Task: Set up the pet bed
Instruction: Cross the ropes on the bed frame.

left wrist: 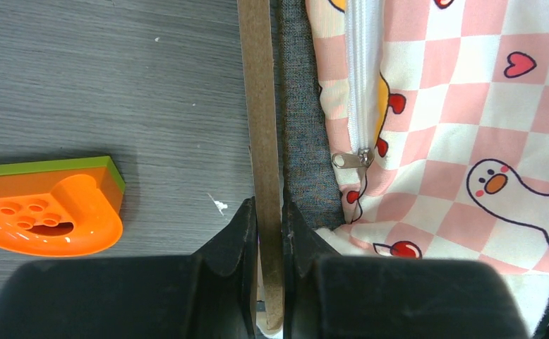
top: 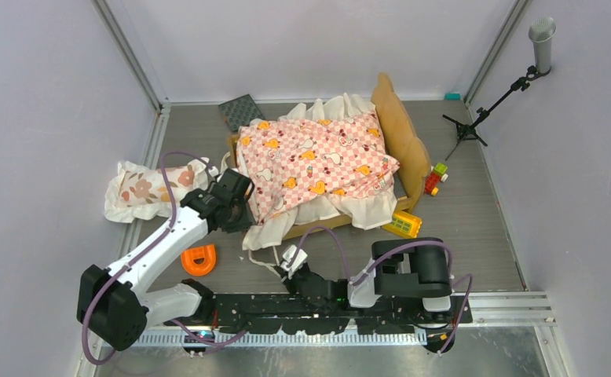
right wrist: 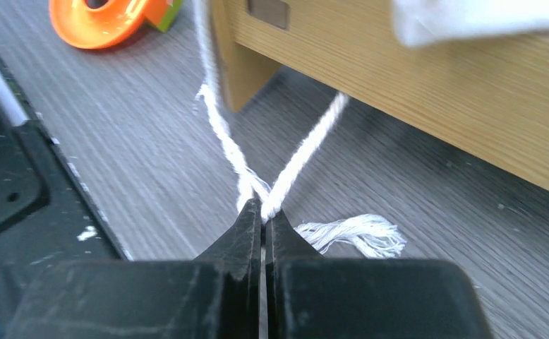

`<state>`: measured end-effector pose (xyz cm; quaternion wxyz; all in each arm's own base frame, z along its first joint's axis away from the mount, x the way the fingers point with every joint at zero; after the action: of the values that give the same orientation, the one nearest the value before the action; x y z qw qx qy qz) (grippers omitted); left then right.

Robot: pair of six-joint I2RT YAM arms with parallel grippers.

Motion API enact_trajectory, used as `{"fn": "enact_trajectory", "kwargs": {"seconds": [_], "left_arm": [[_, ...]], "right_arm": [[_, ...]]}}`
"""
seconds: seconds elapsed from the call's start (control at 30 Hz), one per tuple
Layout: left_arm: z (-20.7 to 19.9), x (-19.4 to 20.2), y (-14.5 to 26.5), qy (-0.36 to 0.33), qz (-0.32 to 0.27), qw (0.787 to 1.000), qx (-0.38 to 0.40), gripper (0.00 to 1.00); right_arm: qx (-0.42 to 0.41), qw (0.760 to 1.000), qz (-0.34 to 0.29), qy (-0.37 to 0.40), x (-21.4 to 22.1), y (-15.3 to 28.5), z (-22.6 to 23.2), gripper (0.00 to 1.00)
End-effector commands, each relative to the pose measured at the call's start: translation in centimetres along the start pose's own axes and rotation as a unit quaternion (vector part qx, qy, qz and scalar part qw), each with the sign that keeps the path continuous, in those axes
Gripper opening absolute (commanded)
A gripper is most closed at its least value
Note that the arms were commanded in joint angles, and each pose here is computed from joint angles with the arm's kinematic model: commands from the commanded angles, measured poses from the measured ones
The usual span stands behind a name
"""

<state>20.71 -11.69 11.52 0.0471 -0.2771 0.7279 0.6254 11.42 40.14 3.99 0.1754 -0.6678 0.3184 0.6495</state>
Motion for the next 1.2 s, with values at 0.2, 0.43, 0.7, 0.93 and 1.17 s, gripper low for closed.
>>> {"fn": "enact_trajectory", "kwargs": {"seconds": [0.2, 0.43, 0.7, 0.93, 1.17], "left_arm": [[-3.1, -2.6, 0.3, -0.018, -0.04, 0.998, 0.055, 0.0], [-2.6, -2.6, 0.5, -0.015, -0.044, 0.998, 0.046, 0.0], [-1.3, -3.5, 1.3, -0.017, -0.072, 0.997, 0.027, 0.0], [-1.1, -4.8, 0.6, -0.015, -0.072, 0.997, 0.013, 0.0], [-1.1, -5.2, 0.0, -0.006, -0.065, 0.998, 0.014, 0.0]], "right_arm": [[-0.044, 0.996, 0.076, -0.029, -0.9, 0.5, 2.7, 0.01], [-0.04, 0.993, 0.105, -0.038, 0.8, 0.5, 3.0, 0.01], [-0.045, 0.992, 0.111, -0.043, 0.9, 0.2, 3.5, 0.01], [-0.042, 0.992, 0.116, -0.037, 0.5, -0.4, 3.9, 0.01], [-0.022, 0.993, 0.112, -0.036, -0.1, -1.0, 3.6, 0.01]]}}
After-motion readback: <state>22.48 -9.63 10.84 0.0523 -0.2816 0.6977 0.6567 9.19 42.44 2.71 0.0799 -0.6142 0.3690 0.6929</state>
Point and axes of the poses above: each gripper's point midway between its finger pads, its own y axis back along the fingers, its own z axis along the line the jaws close on, x = y × z, the point moved 1 cm from there along y, back along the fingers, and after that the axes turned 8 degrees about y, right-handed, at the moved point
